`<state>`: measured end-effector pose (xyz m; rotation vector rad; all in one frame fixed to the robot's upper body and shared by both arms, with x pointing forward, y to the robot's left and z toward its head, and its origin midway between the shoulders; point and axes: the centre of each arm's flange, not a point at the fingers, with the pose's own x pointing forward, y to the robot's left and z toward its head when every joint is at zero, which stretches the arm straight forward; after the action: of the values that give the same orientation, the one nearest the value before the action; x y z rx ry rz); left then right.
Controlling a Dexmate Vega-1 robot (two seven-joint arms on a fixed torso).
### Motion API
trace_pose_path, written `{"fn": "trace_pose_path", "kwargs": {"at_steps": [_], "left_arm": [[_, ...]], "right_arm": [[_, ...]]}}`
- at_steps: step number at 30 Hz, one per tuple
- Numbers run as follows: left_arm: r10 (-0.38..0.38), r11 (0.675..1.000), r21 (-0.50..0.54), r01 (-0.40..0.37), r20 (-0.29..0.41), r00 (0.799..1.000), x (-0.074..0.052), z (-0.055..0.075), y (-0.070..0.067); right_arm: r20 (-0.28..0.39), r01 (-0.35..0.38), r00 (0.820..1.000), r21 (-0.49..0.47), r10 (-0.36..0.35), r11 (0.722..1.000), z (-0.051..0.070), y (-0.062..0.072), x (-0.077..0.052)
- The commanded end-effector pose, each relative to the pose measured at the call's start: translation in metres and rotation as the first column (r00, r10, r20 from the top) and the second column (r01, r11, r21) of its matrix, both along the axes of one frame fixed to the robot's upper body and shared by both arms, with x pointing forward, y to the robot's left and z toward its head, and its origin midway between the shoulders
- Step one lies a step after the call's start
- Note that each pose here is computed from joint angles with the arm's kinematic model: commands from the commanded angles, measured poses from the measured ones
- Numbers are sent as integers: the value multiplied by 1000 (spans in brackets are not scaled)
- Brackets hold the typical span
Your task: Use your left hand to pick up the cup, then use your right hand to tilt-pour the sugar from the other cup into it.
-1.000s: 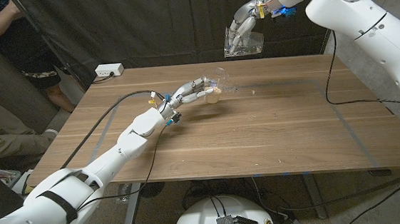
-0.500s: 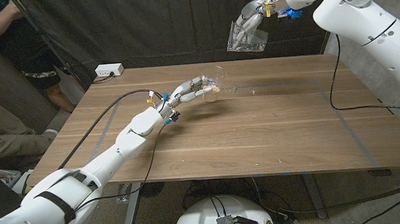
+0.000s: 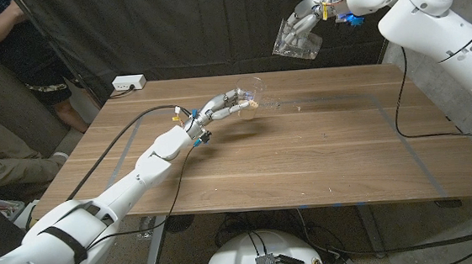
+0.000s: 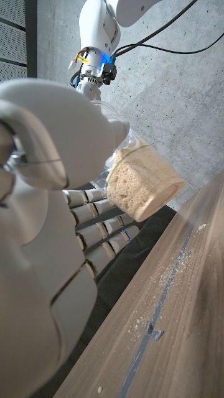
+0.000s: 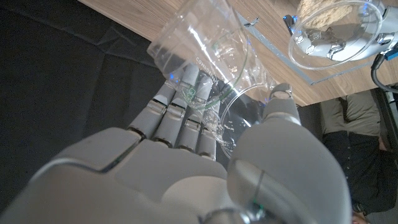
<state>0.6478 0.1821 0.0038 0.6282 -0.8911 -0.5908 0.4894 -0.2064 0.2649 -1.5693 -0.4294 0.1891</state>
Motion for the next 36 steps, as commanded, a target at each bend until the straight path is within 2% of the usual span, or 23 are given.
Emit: {"fn": "trace_pose_path", "kwargs": {"at_steps": [1, 15, 36], "left_arm": [[-1, 1000, -1, 1, 2, 1000, -2, 1, 0], [-5, 1000, -9, 5, 7, 1000, -3, 3, 0], [-6, 999, -38, 7, 23, 1000, -8, 4, 4]], "right_arm": [[35, -1, 999, 133, -3, 991, -5, -17, -1], [65, 0, 998, 256, -17, 967, -16, -35, -3], [77, 18, 996, 367, -49, 930, -33, -56, 0]]}}
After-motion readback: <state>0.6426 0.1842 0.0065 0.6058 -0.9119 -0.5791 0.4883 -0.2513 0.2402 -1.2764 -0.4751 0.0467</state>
